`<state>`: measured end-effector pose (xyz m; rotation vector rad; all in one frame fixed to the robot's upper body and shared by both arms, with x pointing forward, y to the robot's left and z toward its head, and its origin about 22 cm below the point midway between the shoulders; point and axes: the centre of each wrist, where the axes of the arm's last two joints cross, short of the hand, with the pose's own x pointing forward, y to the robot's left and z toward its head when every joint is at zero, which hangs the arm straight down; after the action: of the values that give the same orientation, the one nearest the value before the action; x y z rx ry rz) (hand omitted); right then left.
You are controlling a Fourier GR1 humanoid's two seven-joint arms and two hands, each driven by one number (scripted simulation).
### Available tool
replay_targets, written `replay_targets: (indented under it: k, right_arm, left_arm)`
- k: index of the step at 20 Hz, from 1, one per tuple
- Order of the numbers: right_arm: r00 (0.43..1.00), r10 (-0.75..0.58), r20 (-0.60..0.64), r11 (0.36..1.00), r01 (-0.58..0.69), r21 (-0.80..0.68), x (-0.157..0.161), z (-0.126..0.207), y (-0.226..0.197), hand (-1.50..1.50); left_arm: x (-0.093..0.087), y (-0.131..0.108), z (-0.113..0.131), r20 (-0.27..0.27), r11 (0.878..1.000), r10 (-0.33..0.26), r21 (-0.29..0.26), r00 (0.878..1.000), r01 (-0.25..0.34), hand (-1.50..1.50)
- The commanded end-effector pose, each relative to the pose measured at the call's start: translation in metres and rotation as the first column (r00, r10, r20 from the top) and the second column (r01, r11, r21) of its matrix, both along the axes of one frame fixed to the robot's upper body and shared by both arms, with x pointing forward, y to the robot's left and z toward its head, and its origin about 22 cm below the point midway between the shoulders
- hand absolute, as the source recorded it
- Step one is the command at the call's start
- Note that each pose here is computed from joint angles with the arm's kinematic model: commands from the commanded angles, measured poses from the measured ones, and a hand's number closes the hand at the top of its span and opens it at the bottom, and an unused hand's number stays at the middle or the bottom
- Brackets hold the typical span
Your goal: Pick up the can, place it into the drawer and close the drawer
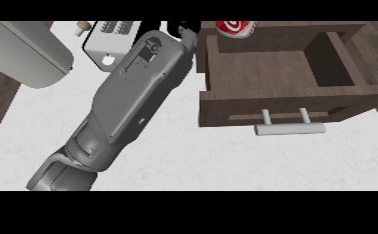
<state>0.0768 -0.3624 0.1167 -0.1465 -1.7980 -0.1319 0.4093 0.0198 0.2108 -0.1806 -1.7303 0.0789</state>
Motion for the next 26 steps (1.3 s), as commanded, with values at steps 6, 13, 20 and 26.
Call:
replay_targets:
  k: [6, 13, 20, 26]
  right_arm:
    - [1.0, 0.005, 0.0, 1.0, -0.005, 0.002, -0.011, -0.004, -0.007, -1.5]
    - [1.0, 0.025, 0.002, 1.0, -0.025, 0.011, 0.001, 0.003, 0.008, -1.5]
    - [0.999, 0.037, 0.004, 0.999, -0.037, 0.0, 0.009, 0.018, -0.001, -1.5]
    - [1.0, 0.029, 0.004, 0.999, -0.029, 0.013, 0.005, 0.014, -0.003, -1.5]
  left_arm:
    - [0.009, -0.016, 0.004, -0.039, 0.999, -0.029, 0.013, 0.999, 0.029, 1.5]
    - [0.003, -0.038, -0.001, -0.04, 0.997, 0.037, 0.064, 0.999, -0.035, 1.5]
    - [0.003, -0.044, -0.007, -0.079, 0.995, 0.045, 0.094, 0.996, -0.037, 1.5]
    - [0.01, -0.031, -0.042, -0.084, 0.985, 0.094, 0.152, 0.992, -0.08, -1.5]
